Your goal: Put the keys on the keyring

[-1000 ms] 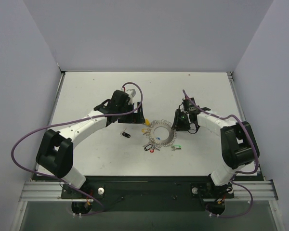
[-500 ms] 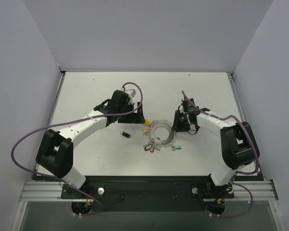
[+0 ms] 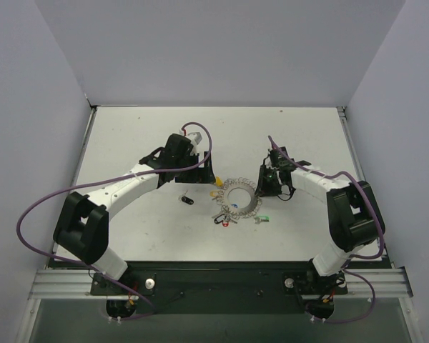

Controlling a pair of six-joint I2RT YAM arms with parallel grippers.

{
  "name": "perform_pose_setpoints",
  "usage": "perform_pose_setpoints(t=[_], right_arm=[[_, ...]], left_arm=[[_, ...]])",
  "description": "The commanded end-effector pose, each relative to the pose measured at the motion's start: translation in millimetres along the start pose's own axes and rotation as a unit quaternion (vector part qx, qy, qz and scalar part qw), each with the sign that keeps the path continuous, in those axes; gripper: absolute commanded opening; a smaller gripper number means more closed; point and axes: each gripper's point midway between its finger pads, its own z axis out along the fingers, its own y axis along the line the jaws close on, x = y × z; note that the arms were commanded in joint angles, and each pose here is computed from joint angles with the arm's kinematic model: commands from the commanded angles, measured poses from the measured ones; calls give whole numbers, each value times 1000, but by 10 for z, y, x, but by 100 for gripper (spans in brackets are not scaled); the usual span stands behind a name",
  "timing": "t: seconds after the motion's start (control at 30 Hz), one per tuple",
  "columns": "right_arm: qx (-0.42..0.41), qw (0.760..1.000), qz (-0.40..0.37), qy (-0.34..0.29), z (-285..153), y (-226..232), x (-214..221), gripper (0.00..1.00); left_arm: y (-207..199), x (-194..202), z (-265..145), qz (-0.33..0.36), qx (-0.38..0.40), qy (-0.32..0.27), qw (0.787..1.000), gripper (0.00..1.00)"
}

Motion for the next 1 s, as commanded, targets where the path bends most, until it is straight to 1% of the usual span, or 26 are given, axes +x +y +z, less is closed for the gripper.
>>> perform_pose_setpoints(t=[0.0,0.2,0.3,0.77,0.83,0.87,0.9,0.97], right_arm=[[13,1000,-3,7,-26,-10,39,20],[25,1000,-4,10,16,-24,33,20],[34,999,-10,5,7,-22,16,22],[59,998,-12,-9,35,-50,-56,21],[59,998,-11,-14,33,-38,-87,20],[57,998,-11,-16,24,-24,-96,17],[56,998,-12,-18,22,-19,-105,11],[50,998,-18,-24,-11,13,-131,6]], left_arm=[[-76,-167,-78,5,13,-28,1000,97],[-71,-160,-79,6,12,-27,1000,98],[-66,-166,-85,7,10,-28,1000,97],[-58,-150,-86,7,10,-28,1000,97],[-54,-145,-91,7,9,-28,1000,97],[-55,-145,-99,7,10,-29,1000,97],[-51,-144,-101,7,9,-29,1000,97],[-34,-135,-105,7,7,-29,1000,97]])
